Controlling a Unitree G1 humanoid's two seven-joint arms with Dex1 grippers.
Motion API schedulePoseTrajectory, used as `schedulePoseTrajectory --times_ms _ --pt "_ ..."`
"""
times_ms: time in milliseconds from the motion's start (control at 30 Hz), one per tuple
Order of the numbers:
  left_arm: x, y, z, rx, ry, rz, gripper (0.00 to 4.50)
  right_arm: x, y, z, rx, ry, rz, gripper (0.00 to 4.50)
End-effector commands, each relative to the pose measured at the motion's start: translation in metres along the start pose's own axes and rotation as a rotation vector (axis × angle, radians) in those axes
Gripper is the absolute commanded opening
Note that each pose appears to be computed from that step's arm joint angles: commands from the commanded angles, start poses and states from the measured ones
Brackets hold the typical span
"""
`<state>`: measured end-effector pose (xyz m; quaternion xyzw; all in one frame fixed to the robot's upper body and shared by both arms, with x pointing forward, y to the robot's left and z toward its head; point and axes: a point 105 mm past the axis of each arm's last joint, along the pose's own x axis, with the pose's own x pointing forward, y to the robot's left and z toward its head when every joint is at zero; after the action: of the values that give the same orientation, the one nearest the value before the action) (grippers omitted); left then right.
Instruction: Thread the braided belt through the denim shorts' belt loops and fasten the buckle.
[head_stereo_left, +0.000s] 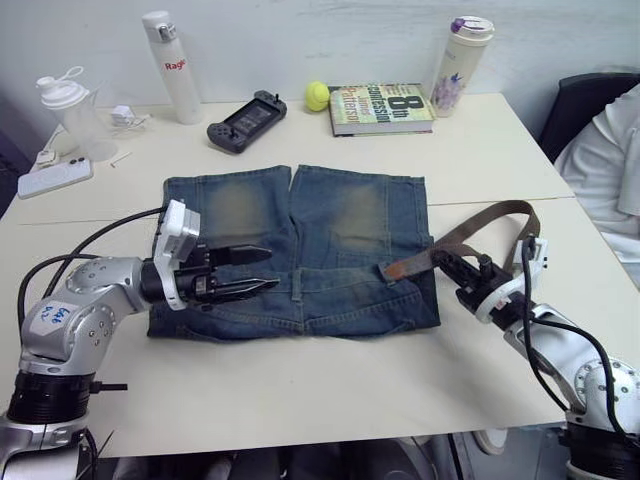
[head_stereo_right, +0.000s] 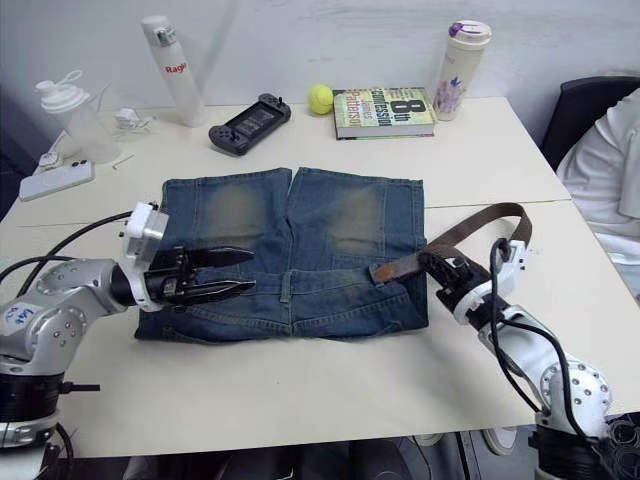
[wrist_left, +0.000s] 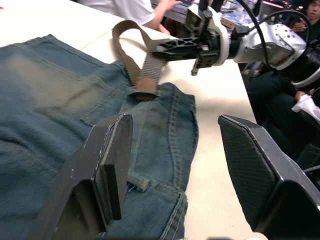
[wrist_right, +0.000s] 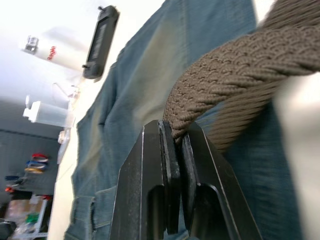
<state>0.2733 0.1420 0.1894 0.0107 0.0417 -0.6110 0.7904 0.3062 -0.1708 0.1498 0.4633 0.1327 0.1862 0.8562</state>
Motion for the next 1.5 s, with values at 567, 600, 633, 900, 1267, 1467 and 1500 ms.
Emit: schedulePoseTrajectory --times_ms 567,600,633,900,1267,1467,1500 --pt "0.052 0.022 -0.015 0.609 0.109 -0.068 3.03 0.01 -0.008 -0.047 0.439 0.128 0.02 0.0" --pt "0.061 0.025 -0.015 0.659 0.096 -0.075 3.03 0.01 -0.011 -0.048 0.439 0.14 0.01 0.0" --pt "0.073 0.026 -0.017 0.721 0.082 -0.095 3.03 0.01 -0.014 -0.048 0.444 0.145 0.003 0.0" --pt "0.114 0.021 -0.035 0.976 0.028 -0.191 3.03 0.012 -0.016 -0.041 0.435 0.125 0.011 0.0" --pt "0.118 0.038 -0.032 1.12 0.014 -0.084 3.03 0.007 -0.009 -0.034 0.396 0.081 0.027 0.0" --pt "0.127 0.033 -0.029 1.133 -0.038 -0.071 3.03 0.006 -0.01 -0.04 0.391 0.083 0.023 0.0" --pt "0.128 0.032 -0.029 1.126 -0.045 -0.072 3.03 0.006 -0.01 -0.04 0.389 0.083 0.022 0.0"
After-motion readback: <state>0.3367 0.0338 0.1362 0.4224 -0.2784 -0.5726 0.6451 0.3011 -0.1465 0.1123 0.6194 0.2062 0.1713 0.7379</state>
